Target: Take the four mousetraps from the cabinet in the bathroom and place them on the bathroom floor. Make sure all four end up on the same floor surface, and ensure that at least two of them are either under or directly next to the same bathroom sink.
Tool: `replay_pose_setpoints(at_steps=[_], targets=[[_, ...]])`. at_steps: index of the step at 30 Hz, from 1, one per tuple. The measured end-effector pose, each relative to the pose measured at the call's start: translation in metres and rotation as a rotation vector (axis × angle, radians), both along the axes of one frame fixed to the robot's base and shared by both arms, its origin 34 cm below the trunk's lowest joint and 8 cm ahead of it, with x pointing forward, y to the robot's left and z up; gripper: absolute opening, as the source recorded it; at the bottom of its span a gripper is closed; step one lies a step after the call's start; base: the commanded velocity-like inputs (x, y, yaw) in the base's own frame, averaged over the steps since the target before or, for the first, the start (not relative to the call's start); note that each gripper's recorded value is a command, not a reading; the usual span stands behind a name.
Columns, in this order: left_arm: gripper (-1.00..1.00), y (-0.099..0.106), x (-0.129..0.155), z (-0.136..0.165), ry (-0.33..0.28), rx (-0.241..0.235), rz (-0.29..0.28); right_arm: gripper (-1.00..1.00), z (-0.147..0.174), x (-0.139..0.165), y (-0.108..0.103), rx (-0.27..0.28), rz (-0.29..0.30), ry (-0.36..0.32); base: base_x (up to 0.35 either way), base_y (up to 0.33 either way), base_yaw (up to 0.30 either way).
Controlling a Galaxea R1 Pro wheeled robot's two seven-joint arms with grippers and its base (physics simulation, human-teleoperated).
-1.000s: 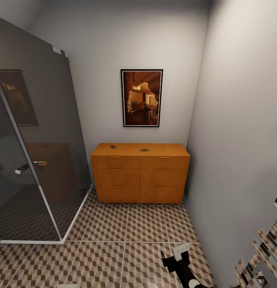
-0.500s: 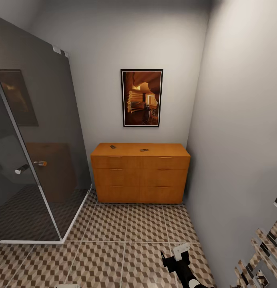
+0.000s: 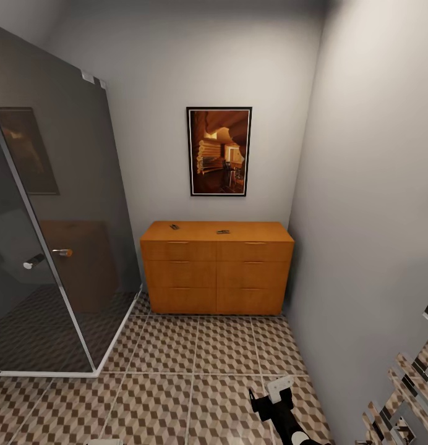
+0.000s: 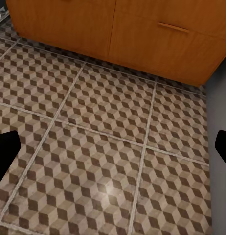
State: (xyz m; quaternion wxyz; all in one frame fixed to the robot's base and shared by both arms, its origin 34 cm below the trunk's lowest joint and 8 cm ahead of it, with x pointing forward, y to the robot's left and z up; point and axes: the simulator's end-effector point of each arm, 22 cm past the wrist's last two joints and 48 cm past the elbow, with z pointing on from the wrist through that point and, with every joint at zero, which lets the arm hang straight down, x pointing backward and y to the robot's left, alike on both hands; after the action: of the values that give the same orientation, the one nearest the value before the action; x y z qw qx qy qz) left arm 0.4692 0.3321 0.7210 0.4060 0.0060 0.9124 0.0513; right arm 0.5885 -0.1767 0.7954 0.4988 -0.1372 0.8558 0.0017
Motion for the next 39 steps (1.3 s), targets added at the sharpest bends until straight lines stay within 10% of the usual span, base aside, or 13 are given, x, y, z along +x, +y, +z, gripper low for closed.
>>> replay_pose_setpoints(at_steps=[39], targets=[[1.0,0.0,0.0,0.0,0.0,0.0,0.0,1.0,0.0,0.0,-0.0001,0.0,0.0,0.0,0.0,0.0,0.0]])
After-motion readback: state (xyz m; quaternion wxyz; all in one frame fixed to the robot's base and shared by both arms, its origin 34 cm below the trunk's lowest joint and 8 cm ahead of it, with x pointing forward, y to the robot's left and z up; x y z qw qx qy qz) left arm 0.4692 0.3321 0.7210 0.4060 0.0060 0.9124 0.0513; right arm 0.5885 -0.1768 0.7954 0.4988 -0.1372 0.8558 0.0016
